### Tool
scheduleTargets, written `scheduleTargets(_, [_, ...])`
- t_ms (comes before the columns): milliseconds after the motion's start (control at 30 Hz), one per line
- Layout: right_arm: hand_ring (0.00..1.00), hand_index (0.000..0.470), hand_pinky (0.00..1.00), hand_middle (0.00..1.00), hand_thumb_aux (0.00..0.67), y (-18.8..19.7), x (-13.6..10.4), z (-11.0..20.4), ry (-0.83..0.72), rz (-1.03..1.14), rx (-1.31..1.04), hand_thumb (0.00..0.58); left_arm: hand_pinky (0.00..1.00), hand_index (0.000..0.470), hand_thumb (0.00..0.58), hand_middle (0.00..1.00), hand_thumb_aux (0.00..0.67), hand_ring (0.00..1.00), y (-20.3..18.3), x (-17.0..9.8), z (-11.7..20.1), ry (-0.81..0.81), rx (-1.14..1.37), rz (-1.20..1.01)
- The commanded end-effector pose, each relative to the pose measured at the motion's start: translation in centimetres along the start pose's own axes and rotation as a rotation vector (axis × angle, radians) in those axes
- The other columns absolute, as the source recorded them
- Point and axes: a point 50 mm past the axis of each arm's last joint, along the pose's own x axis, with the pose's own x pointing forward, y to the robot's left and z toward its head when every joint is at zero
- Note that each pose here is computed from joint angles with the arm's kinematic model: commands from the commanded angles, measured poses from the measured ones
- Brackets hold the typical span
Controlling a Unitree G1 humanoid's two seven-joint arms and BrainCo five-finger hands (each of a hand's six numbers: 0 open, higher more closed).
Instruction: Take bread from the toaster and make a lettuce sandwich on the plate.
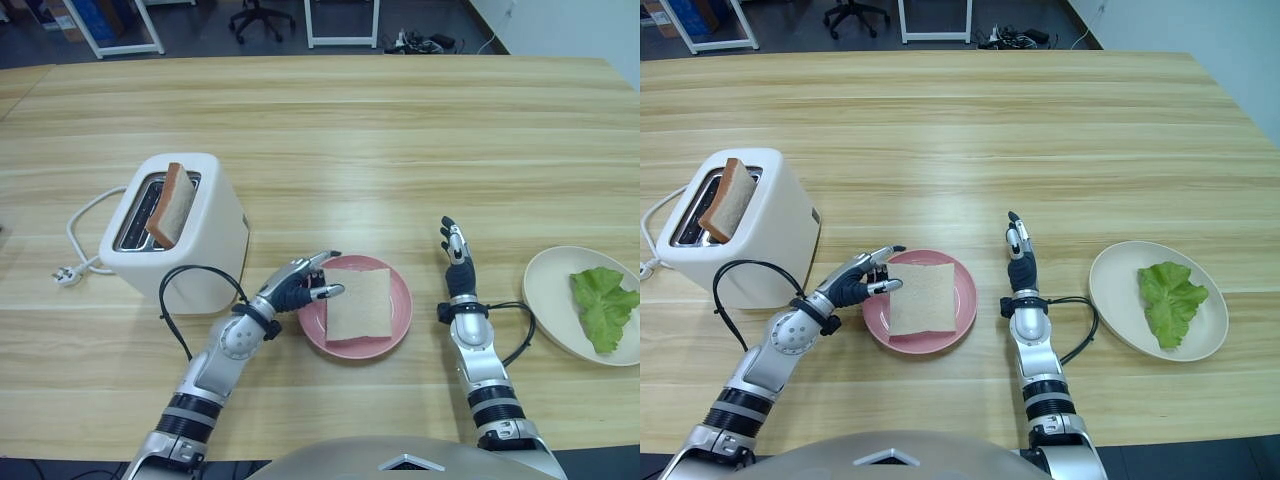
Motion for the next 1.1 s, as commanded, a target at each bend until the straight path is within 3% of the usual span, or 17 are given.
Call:
scheduleTargets(33, [0.0, 0.0, 0.0, 0.0, 0.0, -0.2, 0.0, 0.0, 0.009, -0.004, 0.002, 0.0, 0.0, 0.0, 0.0, 0.0, 0.0, 0.0, 1.2, 0.1, 0.4, 0.003, 0.237, 0.098])
scheduleTargets(200, [0.0, 0.0, 0.0, 0.0, 0.0, -0.2, 0.0, 0.5, -0.015, -0.004, -0.009, 0.0, 0.0, 0.0, 0.0, 0.0, 0.0, 0.0, 4.0, -0.3, 0.8, -0.069, 0.567, 0.382])
scheduleTargets(300, [0.0, 0.0, 0.0, 0.0, 0.0, -0.8, -0.1, 1.6, -0.08, -0.009, -0.062, 0.0, 0.0, 0.0, 0.0, 0.0, 0.0, 0.0, 5.1, -1.1, 1.7, -0.135, 0.611, 0.528])
scheduleTargets(433, [0.0, 0.0, 0.0, 0.0, 0.0, -4.0, -1.0, 6.3, -0.333, -0.082, -0.249, 0.0, 0.0, 0.0, 0.0, 0.0, 0.0, 0.0, 5.0, -1.7, 2.6, -0.202, 0.318, 0.67])
scheduleTargets(533, [0.0, 0.0, 0.0, 0.0, 0.0, -9.2, -2.6, 10.5, -0.509, -0.32, -0.516, 0.0, 0.0, 0.0, 0.0, 0.0, 0.0, 0.0, 3.7, -1.8, 1.7, -0.155, 0.04, 0.708])
scheduleTargets(600, [0.0, 0.0, 0.0, 0.0, 0.0, -12.6, -3.9, 12.2, -0.543, -0.46, -0.733, 0.0, 0.0, 0.0, 0.0, 0.0, 0.0, 0.0, 2.6, -1.8, 1.1, -0.113, -0.107, 0.713])
scheduleTargets(700, [0.0, 0.0, 0.0, 0.0, 0.0, -16.9, -5.3, 12.4, -0.439, -0.58, -1.161, 0.0, 0.0, 0.0, 0.0, 0.0, 0.0, 0.0, 1.4, -2.0, 0.4, -0.066, -0.237, 0.719])
scheduleTargets(800, [0.0, 0.0, 0.0, 0.0, 0.0, -19.8, -5.8, 10.2, -0.234, -0.578, -1.431, 0.0, 0.0, 0.0, 0.0, 0.0, 0.0, 0.0, 1.1, -2.1, 0.1, -0.043, -0.269, 0.728])
scheduleTargets(900, [0.0, 0.0, 0.0, 0.0, 0.0, -21.7, -6.0, 6.2, -0.006, -0.478, -1.553, 0.0, 0.0, 0.0, 0.0, 0.0, 0.0, 0.0, 0.9, -2.1, -0.1, -0.028, -0.285, 0.733])
scheduleTargets(1100, [0.0, 0.0, 0.0, 0.0, 0.0, -23.3, -6.5, 0.9, 0.241, -0.312, -1.603, 0.0, 0.0, 0.0, 0.0, 0.0, 0.0, 0.0, 0.6, -2.0, -0.1, -0.019, -0.284, 0.722])
